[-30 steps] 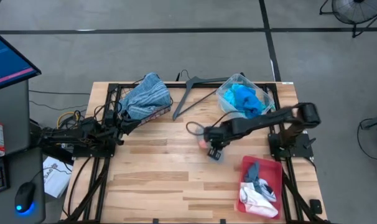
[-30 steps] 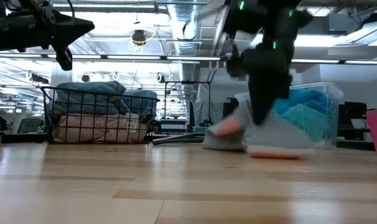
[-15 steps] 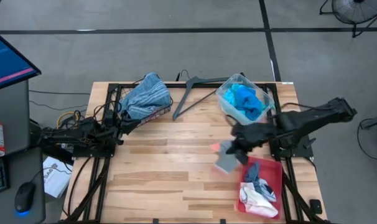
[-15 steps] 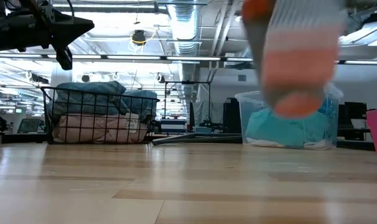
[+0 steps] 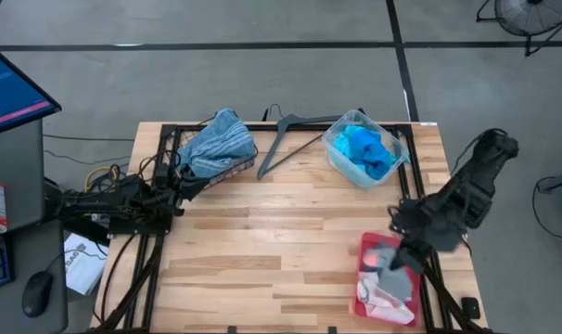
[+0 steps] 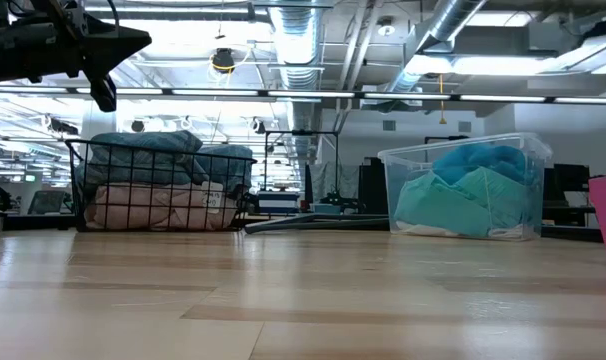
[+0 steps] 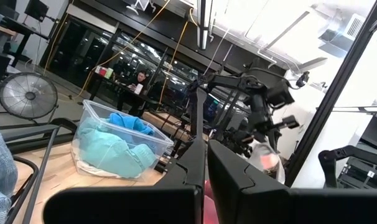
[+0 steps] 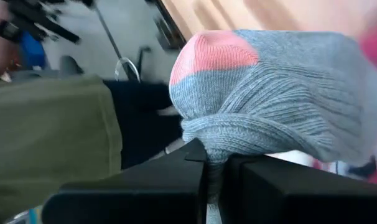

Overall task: Pick & Place Cloths
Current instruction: Put the gray sock into the pink bin

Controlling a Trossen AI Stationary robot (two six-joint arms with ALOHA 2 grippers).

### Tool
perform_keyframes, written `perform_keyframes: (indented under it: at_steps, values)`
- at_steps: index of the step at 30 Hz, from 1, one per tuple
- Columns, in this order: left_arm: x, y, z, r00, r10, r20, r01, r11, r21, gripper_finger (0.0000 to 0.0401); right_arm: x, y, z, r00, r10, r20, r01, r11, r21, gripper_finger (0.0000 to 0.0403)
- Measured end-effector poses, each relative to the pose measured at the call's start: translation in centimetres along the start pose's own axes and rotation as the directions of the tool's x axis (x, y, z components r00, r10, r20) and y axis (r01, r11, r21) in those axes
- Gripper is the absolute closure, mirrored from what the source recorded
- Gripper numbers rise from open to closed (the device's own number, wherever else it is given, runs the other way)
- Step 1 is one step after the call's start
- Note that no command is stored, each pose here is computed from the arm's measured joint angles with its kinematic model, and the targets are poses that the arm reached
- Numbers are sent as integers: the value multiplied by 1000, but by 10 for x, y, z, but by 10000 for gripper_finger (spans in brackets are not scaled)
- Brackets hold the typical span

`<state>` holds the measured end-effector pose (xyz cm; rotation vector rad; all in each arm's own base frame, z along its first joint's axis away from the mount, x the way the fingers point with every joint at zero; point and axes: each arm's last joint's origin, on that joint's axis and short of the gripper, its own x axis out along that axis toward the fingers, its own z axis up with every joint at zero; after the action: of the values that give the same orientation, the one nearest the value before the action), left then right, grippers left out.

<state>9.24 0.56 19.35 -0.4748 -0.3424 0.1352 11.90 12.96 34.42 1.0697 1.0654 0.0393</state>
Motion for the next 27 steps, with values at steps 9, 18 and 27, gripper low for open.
perform_keyframes:
  at_steps: [9,18,27]
  values:
    - [0,0,0,1000,-1,1,1,1000,0,399,3,-3,-38,993,-55,-108,68,991,119,403]
    - [0,0,0,1000,-3,5,3,1000,-1,399,20,-22,-42,937,-345,-53,348,935,64,403]
    - [0,0,1,1000,-2,5,2,1000,-1,399,37,-31,-36,849,-516,117,515,856,37,403]
